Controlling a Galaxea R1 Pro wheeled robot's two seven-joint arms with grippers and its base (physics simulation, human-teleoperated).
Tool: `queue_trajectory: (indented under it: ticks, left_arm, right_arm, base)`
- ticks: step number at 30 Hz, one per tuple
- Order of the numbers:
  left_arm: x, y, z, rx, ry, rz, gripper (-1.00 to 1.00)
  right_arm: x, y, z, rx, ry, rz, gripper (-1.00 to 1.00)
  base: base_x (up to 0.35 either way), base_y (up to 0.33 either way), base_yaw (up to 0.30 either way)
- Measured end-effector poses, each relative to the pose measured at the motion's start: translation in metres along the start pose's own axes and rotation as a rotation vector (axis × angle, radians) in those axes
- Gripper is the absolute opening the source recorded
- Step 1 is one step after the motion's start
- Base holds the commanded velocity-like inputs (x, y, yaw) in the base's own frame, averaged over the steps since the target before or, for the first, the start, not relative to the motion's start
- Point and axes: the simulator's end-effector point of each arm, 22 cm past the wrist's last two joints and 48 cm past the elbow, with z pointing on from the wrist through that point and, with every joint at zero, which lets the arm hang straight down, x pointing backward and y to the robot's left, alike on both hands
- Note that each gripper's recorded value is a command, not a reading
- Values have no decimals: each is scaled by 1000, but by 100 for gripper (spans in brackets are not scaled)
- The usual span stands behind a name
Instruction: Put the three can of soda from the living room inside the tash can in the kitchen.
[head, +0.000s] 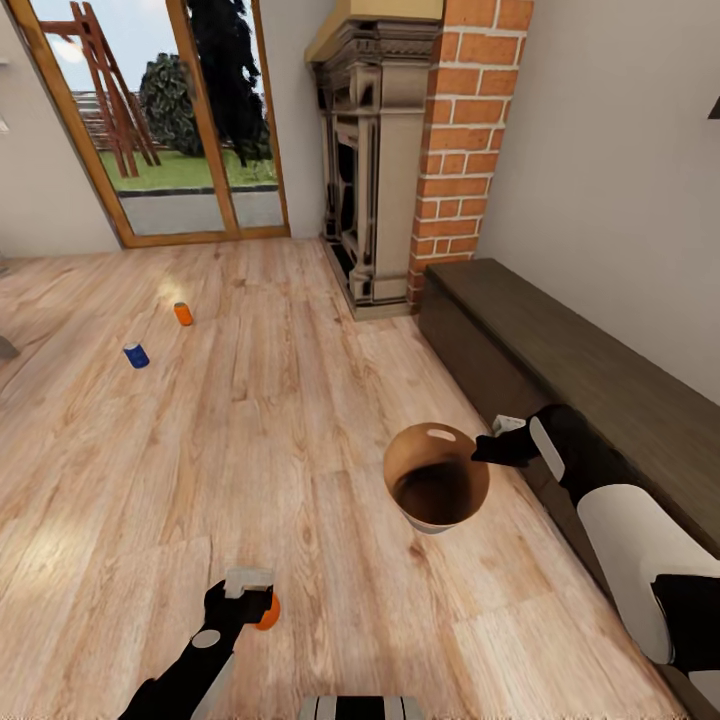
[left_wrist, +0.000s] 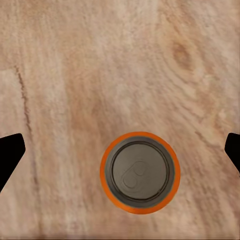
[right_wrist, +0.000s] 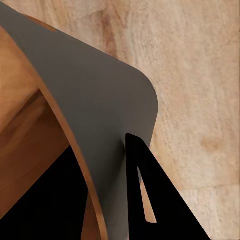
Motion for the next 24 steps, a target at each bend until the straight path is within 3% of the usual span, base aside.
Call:
queue_trajectory:
  ticks: [9,24]
  left_arm:
    - [20,-3,6,4,37,4,100]
    - [20,-3,6,5,38,5,100]
  right_arm:
    - [12,-8,21,7,35,7,-100]
    - [12,-7,22,10,36,3,-100]
  base:
    - [0,0,0]
    - [46,0,0]
